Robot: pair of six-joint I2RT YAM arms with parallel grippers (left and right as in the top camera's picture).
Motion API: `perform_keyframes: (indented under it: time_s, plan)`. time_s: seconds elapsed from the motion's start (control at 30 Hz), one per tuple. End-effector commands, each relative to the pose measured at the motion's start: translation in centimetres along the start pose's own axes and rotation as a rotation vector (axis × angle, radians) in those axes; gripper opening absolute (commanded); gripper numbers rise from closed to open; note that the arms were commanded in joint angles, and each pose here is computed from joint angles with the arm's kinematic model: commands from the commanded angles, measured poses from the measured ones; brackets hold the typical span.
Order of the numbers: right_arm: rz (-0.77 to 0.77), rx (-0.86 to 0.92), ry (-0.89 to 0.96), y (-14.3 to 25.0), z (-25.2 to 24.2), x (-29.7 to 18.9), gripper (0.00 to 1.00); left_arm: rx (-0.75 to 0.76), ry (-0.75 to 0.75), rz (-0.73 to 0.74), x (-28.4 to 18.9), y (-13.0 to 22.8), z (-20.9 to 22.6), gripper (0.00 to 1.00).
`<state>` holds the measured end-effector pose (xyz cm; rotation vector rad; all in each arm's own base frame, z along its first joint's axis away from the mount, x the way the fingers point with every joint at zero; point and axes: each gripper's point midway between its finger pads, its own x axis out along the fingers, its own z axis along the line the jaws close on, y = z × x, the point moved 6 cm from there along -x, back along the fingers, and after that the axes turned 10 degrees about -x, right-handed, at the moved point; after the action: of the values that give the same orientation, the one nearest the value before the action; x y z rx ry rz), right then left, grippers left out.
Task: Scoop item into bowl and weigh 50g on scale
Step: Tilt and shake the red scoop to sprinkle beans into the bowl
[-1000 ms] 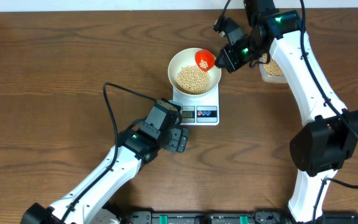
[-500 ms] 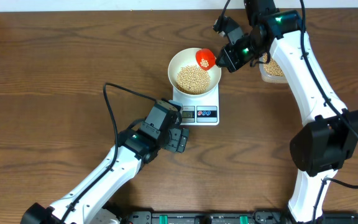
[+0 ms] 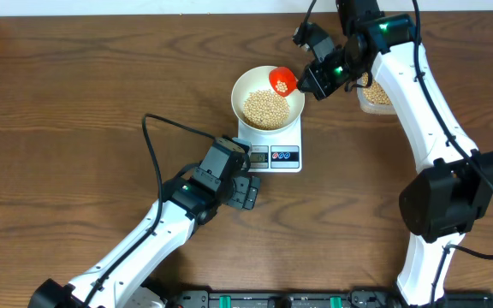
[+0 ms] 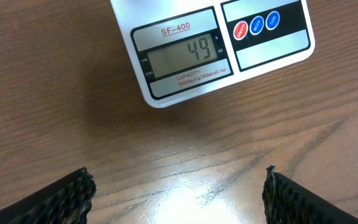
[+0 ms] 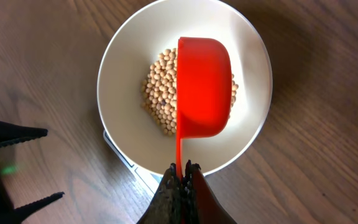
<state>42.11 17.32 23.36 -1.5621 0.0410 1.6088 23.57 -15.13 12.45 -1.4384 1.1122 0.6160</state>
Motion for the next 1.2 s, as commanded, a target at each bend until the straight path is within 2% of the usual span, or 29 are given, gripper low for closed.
perform_keyframes:
  time_s: [0.0,0.43,1.17]
  plan:
    - [-0.049,-0.072,0.025,-1.21,0.71,-1.8,0.01,0.007,-0.004,-0.01,-0.26,-0.1,0.14,0.89]
    - [0.002,-0.144,0.096,-1.6,1.35,-0.94,0.01,0.007,-0.004,-0.01,-0.25,-0.1,0.14,0.89]
    - [-0.012,-0.136,0.084,-1.75,1.4,-0.97,0.01,0.007,-0.004,-0.01,-0.25,-0.1,0.14,0.89]
